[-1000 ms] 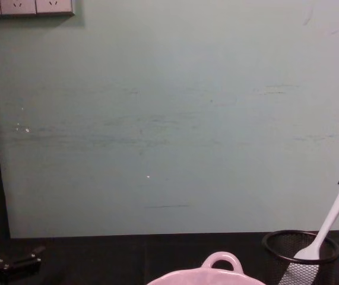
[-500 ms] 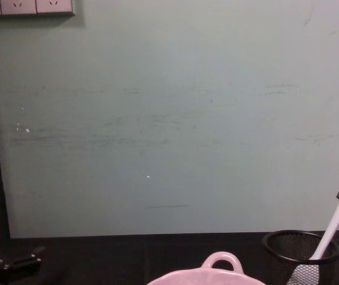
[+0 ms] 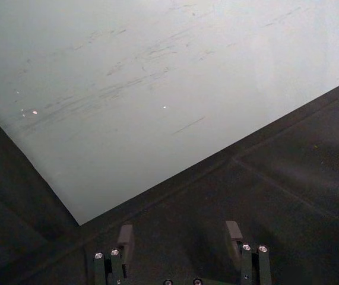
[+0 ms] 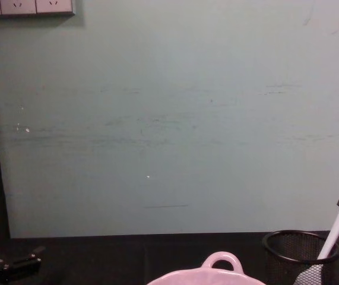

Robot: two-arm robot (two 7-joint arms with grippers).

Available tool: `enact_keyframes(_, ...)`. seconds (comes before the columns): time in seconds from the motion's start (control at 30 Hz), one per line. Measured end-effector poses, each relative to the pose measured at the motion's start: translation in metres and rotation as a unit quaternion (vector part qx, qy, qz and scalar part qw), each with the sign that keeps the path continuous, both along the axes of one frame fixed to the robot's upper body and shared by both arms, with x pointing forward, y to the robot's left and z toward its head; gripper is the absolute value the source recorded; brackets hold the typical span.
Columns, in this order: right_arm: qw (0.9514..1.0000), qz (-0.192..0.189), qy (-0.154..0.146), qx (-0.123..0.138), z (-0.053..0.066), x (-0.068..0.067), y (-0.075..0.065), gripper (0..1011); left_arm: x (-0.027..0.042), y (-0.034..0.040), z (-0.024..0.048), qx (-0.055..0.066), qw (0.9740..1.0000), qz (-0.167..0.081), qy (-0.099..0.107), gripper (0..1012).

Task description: Use the one hand to pick up the spoon and stir the clear water in the bowl.

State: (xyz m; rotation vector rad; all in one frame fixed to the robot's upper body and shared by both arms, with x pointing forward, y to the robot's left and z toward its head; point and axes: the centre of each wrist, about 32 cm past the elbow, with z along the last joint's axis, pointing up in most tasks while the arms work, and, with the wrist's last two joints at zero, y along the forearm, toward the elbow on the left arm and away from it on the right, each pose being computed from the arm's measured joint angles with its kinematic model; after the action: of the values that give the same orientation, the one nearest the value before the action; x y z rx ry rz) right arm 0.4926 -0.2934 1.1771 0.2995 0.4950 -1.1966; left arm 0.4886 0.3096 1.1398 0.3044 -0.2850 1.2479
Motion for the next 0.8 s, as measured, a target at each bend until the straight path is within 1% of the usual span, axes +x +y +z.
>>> enact_keyframes(0.53,1.0000,0.001,-0.001,-0.001,-0.0008,0.0002,-0.0005,118,0.0000,0.0000,0.0000,0.000,1.0000,0.000,0.000,1005)
enact_keyframes(0.63,1.0000,0.001,-0.001,0.000,-0.0006,0.0002,-0.0004,174,0.0000,0.0000,0.0000,0.000,1.0000,0.000,0.000,1005)
enact_keyframes(0.7,1.0000,0.001,-0.001,0.000,-0.0006,0.0001,-0.0004,256,0.0000,0.0000,0.0000,0.000,1.0000,0.000,0.000,1005)
enact_keyframes(0.73,1.0000,0.001,-0.001,0.000,-0.0006,0.0001,-0.0003,256,0.0000,0.0000,0.0000,0.000,1.0000,0.000,0.000,1005)
enact_keyframes(0.8,1.0000,0.001,-0.001,0.000,-0.0006,0.0000,-0.0003,335,0.0000,0.0000,0.0000,0.000,1.0000,0.000,0.000,1005)
